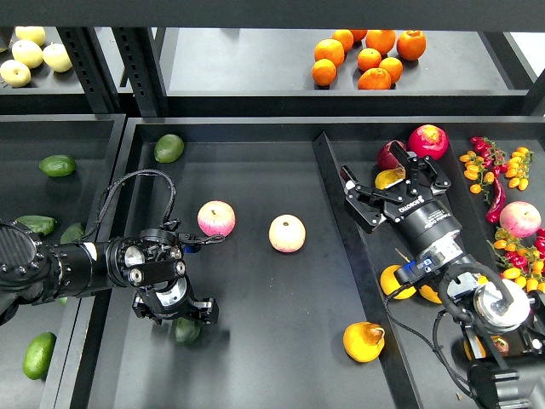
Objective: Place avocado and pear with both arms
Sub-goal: 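Lower the left gripper and close it around the dark green avocado, then lift the avocado with the left gripper and carry it into the avocado bin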
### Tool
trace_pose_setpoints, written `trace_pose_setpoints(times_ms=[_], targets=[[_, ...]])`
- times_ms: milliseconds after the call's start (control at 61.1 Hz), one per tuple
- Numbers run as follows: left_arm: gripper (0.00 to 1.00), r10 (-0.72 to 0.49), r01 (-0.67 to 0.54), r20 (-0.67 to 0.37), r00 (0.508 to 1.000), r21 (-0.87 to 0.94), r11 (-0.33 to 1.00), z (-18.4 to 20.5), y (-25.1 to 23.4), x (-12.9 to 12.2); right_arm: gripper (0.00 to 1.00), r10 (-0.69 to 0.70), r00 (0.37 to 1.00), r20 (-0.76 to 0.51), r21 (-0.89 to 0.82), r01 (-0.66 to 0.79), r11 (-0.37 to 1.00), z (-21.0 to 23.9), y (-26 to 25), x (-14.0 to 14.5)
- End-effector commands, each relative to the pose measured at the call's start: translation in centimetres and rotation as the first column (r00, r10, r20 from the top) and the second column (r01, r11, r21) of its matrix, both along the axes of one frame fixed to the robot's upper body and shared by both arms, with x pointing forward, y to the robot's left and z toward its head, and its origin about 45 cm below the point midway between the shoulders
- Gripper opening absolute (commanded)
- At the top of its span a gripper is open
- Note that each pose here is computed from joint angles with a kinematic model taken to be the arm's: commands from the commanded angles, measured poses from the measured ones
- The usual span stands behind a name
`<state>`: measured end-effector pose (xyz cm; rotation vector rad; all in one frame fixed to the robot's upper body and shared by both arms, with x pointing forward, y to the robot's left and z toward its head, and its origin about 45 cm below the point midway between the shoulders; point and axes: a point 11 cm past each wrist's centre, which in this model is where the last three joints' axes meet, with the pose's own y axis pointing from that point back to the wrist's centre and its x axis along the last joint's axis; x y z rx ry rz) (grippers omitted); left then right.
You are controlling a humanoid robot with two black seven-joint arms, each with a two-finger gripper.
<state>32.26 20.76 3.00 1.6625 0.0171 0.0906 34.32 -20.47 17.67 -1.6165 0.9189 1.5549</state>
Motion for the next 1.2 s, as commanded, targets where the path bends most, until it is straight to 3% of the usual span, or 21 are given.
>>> trace_pose_setpoints(times_ms=[0,49,65,213,409,737,933,1179], targets=[[0.49,0.025,-0.025,0.009,1.0,-0.002,1.0,0.0,0.3,0.4,1.0,0.002,1.0,0.0,-0.001,-0.002,1.0,0.0,0.0,0.0],[0.37,0.037,-0.037,0.016,0.999,0.002,0.999,0.0,0.6,0.6,1.0,0.0,1.0,0.0,0.001,0.0,1.0,0.0,0.0,0.0],[0.24,0.075,-0.075,0.02,0.997,-0.007,0.997,-0.3,0.8,0.7,1.0,0.002,1.0,0.0,-0.001,-0.002,1.0,0.0,0.0,0.0],[0.06,0.147,-0.146,0.039,0.988,-0.042,0.988,-0.2,0.9,1.5,1.0,0.002,1.0,0.001,0.001,-0.002,1.0,0.0,0.1,0.0],[0.05,0.173,-0.169,0.046,0.984,-0.077,0.983,0.6,0.3,2.2,1.0,0.0,1.0,0.003,0.001,0.0,1.0,0.0,0.0,0.0],[0.06,0.311,-0.276,0.198,0.93,-0.183,0.943,8.2,2.6,9.4,1.0,0.0,1.0,0.003,0.0,0.0,1.0,0.0,0.0,0.0],[0.06,0.437,-0.393,0.278,0.856,-0.202,0.897,12.6,9.1,11.9,1.0,0.002,1.0,0.004,0.0,-0.002,1.0,0.1,0.1,0.0],[0.06,0.543,-0.506,0.321,0.776,-0.196,0.84,15.1,16.6,11.5,1.0,0.002,1.0,0.003,0.0,-0.002,1.0,0.0,0.1,0.0]])
